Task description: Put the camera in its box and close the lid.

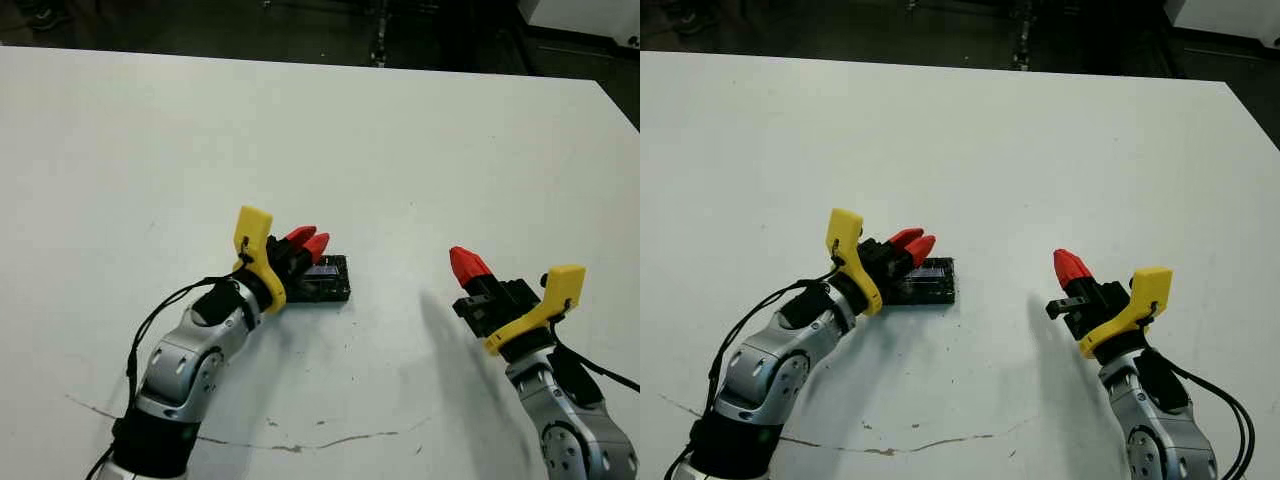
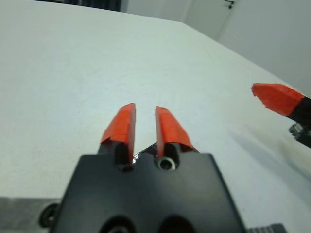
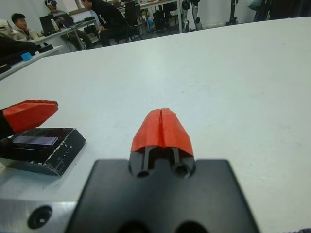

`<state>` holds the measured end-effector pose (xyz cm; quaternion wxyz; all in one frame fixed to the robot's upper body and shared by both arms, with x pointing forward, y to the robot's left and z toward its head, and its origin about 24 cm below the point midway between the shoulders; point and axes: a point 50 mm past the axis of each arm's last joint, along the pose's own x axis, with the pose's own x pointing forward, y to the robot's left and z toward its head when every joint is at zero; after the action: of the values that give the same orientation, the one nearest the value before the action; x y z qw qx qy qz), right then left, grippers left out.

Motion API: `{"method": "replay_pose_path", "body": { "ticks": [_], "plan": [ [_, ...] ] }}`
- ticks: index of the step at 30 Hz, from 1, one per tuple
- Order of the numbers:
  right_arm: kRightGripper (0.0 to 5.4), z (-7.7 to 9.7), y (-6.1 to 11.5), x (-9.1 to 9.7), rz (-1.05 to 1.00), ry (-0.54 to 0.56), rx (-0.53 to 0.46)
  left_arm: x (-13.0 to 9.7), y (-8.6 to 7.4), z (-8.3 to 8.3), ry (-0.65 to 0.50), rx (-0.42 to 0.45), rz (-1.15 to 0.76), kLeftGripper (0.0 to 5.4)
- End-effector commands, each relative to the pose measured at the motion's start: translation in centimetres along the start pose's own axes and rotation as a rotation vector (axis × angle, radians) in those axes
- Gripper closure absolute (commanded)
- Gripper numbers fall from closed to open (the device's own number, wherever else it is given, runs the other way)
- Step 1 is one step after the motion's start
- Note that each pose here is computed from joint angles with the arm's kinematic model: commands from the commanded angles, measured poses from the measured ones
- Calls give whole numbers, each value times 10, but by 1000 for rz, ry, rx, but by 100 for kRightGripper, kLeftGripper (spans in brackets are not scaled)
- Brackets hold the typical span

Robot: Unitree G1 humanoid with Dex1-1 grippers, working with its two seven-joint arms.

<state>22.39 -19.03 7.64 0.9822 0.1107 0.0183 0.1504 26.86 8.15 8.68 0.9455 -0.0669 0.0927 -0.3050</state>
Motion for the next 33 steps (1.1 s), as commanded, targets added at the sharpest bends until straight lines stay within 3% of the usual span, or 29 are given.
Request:
{"method": "replay_pose_path", "body": {
  "ticks": [1,12,20,25,28,31,33],
  "plan": [
    [540,-2,-3,-3,-19,10,-11,-3,-1,-27,140,-32,13,537],
    [540,-1,-3,-3,-21,11,-7,-12,3,-40,256,-54,60,539],
    [540,-1,-3,-3,-16,7,-7,-21,6,-20,183,-83,45,539],
    [540,0,-3,-3,-15,4,-4,-35,17,7,24,-111,48,539],
    [540,2,-2,-2,-6,-4,-8,-46,29,28,-129,-89,82,539],
    [540,6,0,0,-6,-28,-2,-62,44,49,-303,10,174,539],
    [540,11,3,1,-11,-57,-3,-76,58,58,-377,139,276,539]
  ]
}}
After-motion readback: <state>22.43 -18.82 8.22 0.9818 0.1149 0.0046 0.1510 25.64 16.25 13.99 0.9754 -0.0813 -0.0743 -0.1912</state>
